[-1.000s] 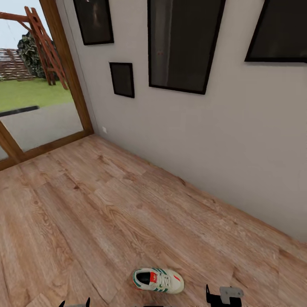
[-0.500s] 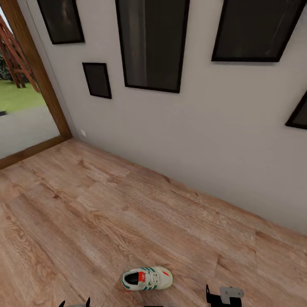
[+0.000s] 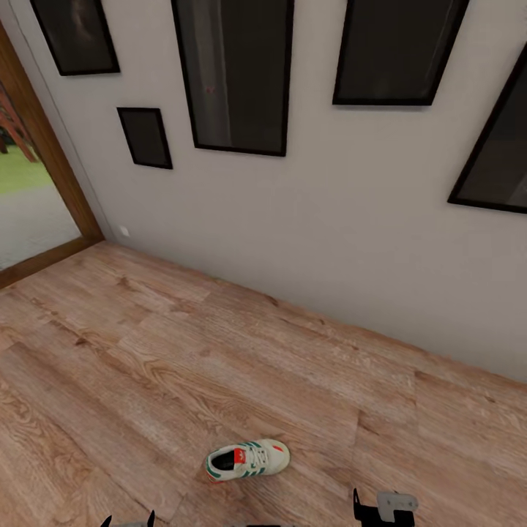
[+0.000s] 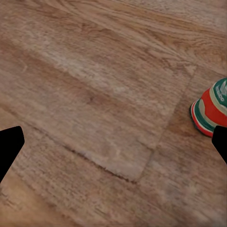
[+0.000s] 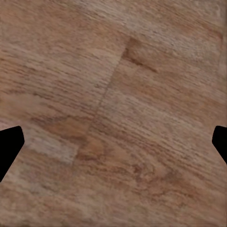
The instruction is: Pick up the two gym shoes and the two sandals from the corridor floor and place them onto the hallstand (shoe rack) in the corridor, making sure they are on the rack and not on the floor. Arrange them so the two gym shoes are next to each other and the two sandals are next to each other.
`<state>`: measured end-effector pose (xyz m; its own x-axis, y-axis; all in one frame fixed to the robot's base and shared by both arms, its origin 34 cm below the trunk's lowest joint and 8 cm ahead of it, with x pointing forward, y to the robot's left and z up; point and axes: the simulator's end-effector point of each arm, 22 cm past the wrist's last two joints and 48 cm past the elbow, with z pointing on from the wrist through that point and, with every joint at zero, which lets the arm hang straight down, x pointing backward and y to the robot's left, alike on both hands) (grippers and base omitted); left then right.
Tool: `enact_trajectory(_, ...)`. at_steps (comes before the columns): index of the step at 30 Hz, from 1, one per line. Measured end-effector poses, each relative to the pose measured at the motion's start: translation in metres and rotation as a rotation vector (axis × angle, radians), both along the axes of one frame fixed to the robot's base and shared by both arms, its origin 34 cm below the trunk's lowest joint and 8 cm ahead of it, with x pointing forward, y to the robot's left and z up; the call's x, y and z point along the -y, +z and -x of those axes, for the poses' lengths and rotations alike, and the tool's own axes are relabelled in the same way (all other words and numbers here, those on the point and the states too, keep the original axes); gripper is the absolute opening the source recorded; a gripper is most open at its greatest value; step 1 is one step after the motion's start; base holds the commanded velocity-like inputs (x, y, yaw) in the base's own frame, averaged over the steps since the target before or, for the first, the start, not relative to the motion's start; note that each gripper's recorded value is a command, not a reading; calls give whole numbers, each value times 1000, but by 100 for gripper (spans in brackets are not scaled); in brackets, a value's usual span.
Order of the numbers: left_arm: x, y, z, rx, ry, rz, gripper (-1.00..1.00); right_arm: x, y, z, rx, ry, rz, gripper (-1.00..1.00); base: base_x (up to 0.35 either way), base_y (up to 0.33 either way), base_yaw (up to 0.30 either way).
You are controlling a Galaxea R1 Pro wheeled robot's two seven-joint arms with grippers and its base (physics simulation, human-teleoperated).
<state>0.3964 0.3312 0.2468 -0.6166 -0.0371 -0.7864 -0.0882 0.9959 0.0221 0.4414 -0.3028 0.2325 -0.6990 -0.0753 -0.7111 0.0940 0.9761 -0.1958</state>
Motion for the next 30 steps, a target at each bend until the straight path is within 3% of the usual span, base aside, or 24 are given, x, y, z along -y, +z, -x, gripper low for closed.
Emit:
enact_trajectory(16, -1, 0, 0, 2, 3, 0, 100, 0, 0, 0, 0, -1, -1, 100, 26, 13, -1)
enact_trajectory(30, -1, 1, 0, 2, 4, 0, 100, 0, 0, 0, 1, -1, 0, 100, 199, 194, 0)
